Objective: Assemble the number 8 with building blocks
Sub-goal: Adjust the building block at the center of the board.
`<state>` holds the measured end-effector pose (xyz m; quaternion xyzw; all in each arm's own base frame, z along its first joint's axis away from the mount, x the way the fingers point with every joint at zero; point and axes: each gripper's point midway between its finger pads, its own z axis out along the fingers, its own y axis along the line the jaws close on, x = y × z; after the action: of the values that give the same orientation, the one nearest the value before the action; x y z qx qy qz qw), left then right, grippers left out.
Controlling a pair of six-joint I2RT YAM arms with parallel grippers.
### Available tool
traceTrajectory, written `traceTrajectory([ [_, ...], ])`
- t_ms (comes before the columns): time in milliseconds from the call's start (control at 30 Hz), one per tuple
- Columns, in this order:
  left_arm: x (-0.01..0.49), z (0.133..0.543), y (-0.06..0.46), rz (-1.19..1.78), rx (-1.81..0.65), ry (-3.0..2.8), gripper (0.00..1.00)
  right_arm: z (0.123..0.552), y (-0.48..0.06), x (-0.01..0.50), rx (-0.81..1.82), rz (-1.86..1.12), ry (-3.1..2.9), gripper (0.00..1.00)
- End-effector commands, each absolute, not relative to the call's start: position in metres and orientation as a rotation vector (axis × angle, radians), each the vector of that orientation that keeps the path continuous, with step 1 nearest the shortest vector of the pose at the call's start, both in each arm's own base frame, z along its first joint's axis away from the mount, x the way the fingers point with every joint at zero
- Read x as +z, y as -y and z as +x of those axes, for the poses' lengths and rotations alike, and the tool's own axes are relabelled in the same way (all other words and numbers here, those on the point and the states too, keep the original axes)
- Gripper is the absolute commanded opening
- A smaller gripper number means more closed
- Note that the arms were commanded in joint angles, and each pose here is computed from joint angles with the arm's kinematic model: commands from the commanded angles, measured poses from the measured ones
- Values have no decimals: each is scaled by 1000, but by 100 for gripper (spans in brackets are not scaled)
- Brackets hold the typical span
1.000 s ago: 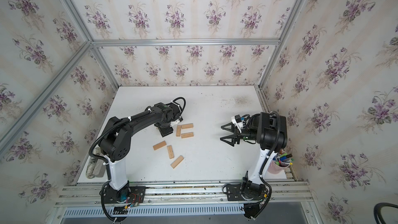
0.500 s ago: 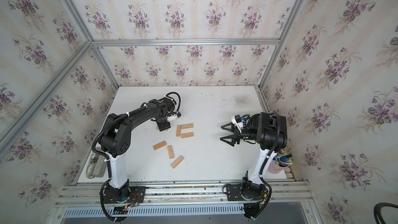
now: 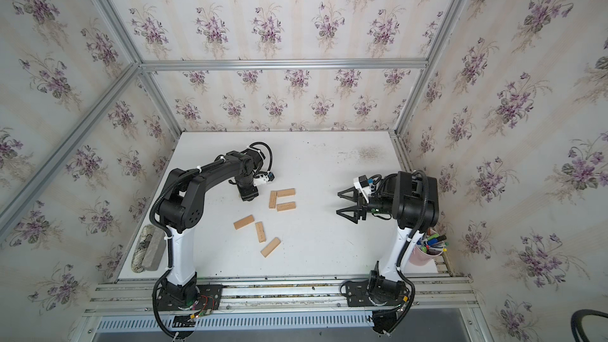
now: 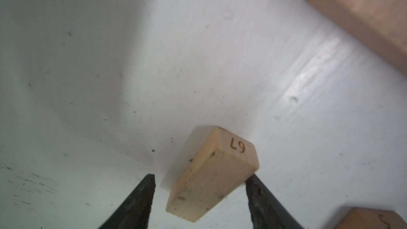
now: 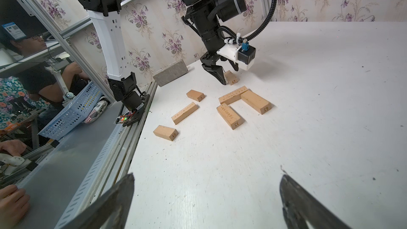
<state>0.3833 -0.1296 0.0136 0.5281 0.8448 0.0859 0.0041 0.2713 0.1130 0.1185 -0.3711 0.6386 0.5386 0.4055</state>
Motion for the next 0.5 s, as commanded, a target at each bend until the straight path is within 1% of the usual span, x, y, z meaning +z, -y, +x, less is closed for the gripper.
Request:
traceTrajectory([
  [0,-4,368,137,1671,134,-2711,66,274,-113,125,1085,-1141,-1337,100],
  [100,-5,371,141,1643,65,-2732,65,274,-113,125,1084,-1143,-1336,100],
  [267,-7,369,138,1601,-17,-2833,48,275,-113,125,1084,-1142,-1336,100],
  [333,-8,365,136,1584,-22,-2875,46,274,-113,125,1087,-1142,-1337,100],
  [400,-7,363,132,1534,17,-2925,46,274,-113,125,1085,-1142,-1336,100],
  [467,-2,365,129,1417,72,-2984,46,274,-113,125,1087,-1142,-1337,100],
])
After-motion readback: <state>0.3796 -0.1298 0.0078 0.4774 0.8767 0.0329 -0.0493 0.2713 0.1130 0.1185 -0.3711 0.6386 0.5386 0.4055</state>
